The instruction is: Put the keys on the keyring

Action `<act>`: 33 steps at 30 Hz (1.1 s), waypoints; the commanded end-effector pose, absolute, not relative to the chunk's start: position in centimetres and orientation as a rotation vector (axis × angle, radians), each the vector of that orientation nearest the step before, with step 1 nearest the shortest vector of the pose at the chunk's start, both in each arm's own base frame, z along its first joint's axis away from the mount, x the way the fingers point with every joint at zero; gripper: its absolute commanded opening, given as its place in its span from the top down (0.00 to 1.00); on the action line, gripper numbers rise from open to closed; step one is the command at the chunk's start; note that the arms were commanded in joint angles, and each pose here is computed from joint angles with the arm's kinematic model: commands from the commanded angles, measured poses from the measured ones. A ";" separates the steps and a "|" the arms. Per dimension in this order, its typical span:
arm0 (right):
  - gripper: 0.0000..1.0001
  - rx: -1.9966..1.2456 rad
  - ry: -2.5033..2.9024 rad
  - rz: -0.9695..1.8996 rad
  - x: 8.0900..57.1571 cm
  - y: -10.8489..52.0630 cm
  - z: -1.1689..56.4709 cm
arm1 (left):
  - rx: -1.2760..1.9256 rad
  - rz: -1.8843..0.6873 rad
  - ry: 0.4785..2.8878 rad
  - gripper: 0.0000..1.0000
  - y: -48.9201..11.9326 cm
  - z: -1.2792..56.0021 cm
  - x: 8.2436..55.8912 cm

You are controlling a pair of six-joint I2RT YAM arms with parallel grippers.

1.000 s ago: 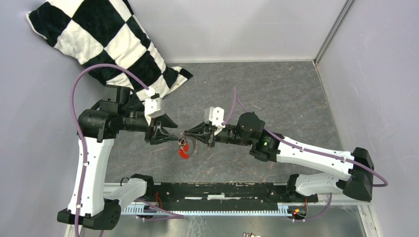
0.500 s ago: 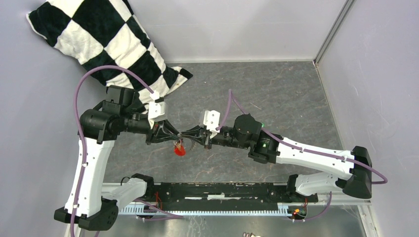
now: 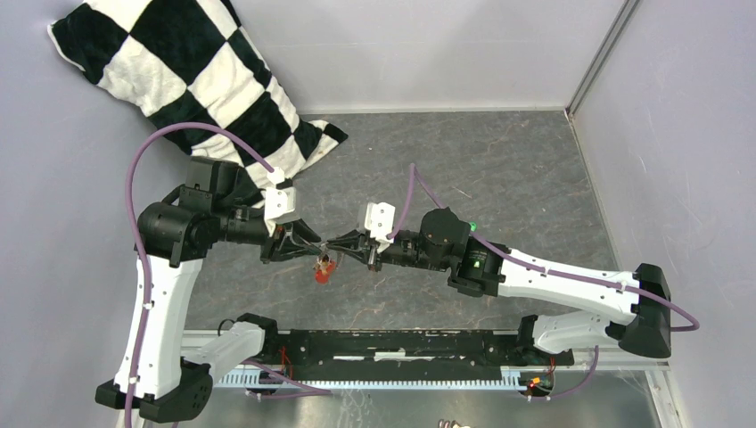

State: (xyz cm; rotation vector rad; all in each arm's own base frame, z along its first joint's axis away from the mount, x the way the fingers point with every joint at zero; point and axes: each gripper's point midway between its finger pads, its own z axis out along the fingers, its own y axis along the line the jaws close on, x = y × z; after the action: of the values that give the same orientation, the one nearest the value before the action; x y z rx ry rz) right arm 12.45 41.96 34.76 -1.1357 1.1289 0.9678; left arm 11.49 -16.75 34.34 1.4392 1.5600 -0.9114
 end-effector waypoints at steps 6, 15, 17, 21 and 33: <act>0.99 -1.071 1.049 0.966 12.4 42.1 38.6 | 1.445 -0.885 1.524 0.69 -16.8 35.0 11.7; 1.00 -1.072 1.039 0.977 12.0 42.3 38.9 | 1.418 -0.875 1.524 0.91 -17.0 35.4 12.4; 1.00 -1.066 1.044 0.977 12.0 42.2 38.9 | 1.419 -0.874 1.522 0.97 -17.0 35.4 12.4; 1.00 -1.048 1.047 0.988 12.0 41.9 39.1 | 1.424 -0.869 1.516 0.98 -17.0 35.3 12.3; 0.94 -0.983 1.072 1.008 12.0 40.2 39.4 | 1.475 -0.796 1.371 0.98 -16.9 35.7 11.3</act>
State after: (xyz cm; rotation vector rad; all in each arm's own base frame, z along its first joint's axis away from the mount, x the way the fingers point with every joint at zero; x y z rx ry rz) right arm 12.38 41.66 35.58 -1.0854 1.1520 0.9659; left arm 11.25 -16.75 35.05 1.4415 1.4691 -0.8474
